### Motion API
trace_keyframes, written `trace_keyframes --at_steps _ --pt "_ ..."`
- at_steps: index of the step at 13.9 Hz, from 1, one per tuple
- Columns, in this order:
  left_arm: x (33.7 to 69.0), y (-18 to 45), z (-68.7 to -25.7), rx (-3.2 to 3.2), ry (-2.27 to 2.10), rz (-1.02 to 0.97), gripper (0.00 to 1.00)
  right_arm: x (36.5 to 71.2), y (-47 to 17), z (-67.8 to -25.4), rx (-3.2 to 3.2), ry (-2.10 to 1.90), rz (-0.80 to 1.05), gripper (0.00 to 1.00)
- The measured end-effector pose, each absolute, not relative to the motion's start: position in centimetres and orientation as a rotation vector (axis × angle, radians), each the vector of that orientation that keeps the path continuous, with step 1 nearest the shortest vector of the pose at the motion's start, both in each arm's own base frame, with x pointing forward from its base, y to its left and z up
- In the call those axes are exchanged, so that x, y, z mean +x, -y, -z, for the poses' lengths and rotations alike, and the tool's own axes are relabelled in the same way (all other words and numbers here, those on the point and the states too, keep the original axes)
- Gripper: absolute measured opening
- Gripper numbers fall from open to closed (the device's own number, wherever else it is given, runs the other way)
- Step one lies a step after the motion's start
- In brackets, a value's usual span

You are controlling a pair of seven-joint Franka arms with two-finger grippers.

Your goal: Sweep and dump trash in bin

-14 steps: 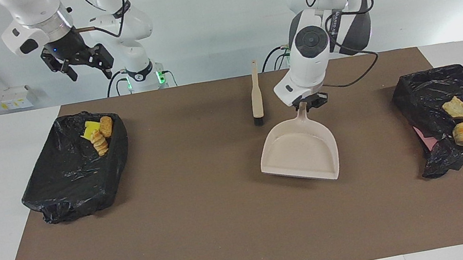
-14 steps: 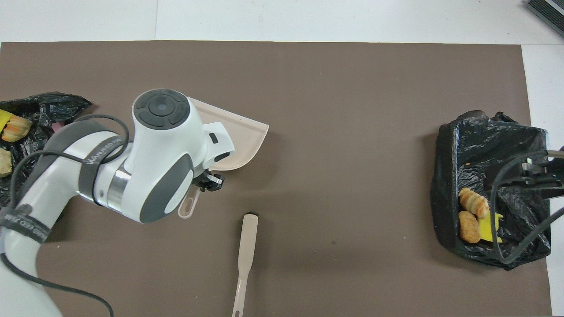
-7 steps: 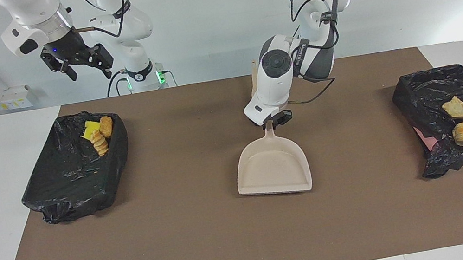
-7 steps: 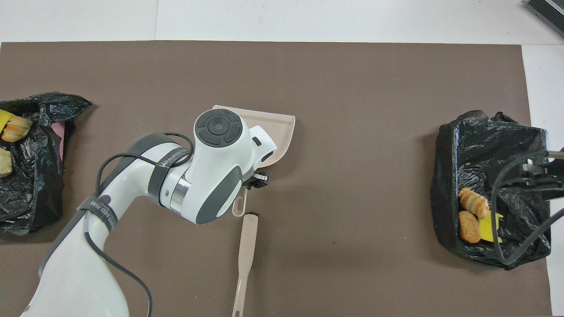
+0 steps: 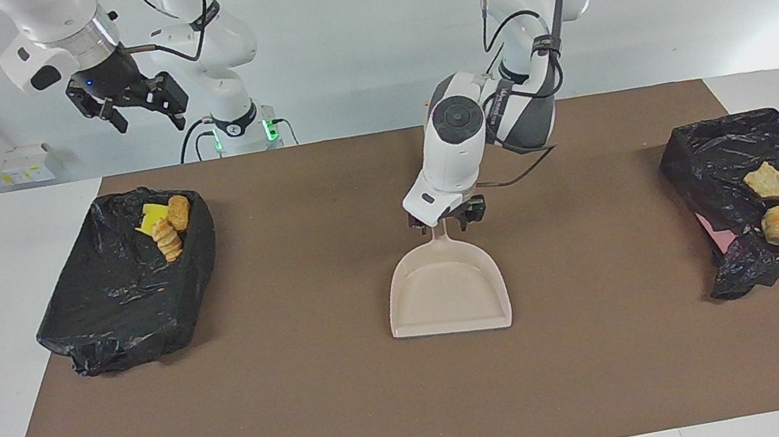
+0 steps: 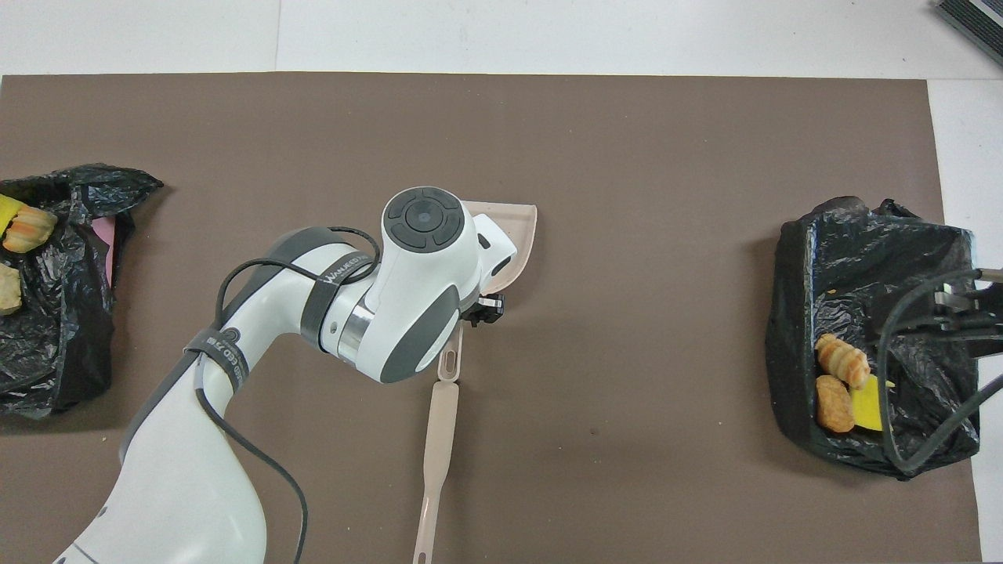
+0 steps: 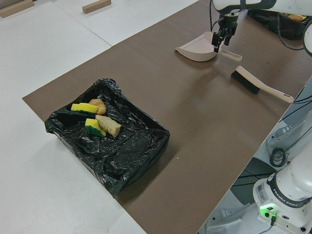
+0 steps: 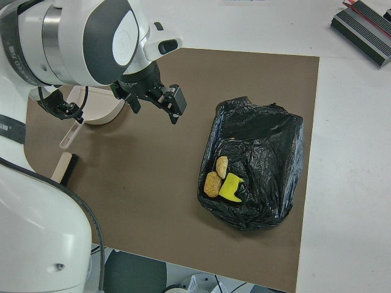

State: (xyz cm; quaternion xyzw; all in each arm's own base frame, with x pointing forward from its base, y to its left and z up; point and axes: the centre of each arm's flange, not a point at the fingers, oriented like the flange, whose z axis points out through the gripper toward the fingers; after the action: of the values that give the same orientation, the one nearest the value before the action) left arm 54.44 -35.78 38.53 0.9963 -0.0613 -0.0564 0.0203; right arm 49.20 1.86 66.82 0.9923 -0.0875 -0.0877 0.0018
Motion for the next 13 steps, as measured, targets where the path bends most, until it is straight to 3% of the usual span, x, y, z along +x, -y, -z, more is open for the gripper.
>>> trace_keyframes --at_steps 8,13 --pt "63.0 17.3 -41.9 3.064 0.067 0.048 1.0 49.2 -1.0 -66.9 3.114 0.298 0.276 1.0" --pt "64.3 10.3 -45.3 3.055 0.104 -0.069 1.0 49.1 -1.1 -67.0 3.114 0.298 0.274 1.0"
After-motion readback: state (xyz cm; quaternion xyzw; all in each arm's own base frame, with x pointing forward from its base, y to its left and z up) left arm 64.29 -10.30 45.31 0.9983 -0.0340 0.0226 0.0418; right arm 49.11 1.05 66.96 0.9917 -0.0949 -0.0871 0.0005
